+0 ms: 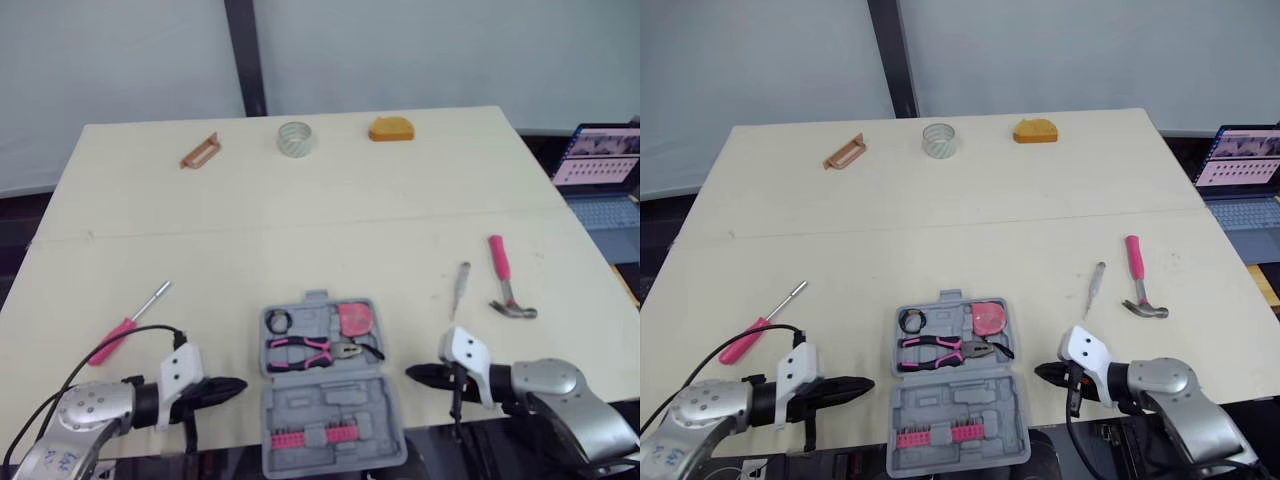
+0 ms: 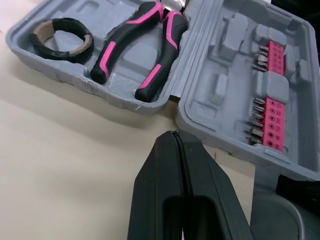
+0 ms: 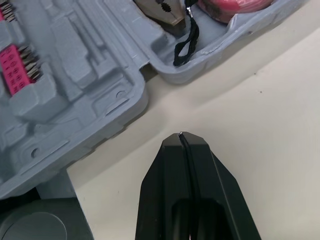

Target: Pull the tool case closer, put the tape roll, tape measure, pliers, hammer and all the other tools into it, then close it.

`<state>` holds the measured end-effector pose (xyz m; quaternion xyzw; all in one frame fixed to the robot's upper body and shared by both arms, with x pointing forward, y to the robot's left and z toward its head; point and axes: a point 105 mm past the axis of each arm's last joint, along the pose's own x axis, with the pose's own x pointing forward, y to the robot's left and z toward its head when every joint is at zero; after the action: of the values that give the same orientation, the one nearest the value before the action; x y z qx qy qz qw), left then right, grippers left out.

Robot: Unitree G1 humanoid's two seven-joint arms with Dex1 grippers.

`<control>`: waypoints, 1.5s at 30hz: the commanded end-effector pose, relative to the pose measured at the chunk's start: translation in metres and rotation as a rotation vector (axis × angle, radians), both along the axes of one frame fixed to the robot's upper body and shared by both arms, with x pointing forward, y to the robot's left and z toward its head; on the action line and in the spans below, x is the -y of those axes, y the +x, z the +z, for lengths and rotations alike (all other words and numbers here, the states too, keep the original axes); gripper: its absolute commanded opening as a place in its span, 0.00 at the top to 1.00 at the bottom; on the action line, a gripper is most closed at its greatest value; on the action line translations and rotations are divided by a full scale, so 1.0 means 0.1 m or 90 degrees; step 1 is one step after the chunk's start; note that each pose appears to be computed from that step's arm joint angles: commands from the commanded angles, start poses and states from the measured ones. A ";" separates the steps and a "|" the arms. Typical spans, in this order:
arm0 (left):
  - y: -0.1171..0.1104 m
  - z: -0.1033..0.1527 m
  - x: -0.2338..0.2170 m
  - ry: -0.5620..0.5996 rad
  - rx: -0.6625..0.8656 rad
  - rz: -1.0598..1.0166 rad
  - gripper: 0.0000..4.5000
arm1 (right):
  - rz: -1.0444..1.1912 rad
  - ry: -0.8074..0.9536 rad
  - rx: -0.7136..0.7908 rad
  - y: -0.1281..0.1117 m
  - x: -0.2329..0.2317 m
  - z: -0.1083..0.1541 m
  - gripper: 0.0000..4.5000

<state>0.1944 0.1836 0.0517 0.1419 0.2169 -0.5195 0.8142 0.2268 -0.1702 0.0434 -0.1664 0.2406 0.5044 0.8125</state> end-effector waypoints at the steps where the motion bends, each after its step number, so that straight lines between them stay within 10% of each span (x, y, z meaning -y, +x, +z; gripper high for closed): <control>1: 0.03 -0.01 0.06 0.015 0.002 -0.024 1.00 | 0.010 0.008 0.020 0.02 -0.10 0.08 1.00; 45: 0.41 -0.25 0.36 0.017 0.075 -0.015 1.00 | -0.003 0.024 0.010 0.19 -0.47 0.16 1.00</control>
<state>0.2325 0.1522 0.0254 0.1880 0.1823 -0.5182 0.8142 0.2461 -0.1319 0.0465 -0.1602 0.2545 0.4921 0.8170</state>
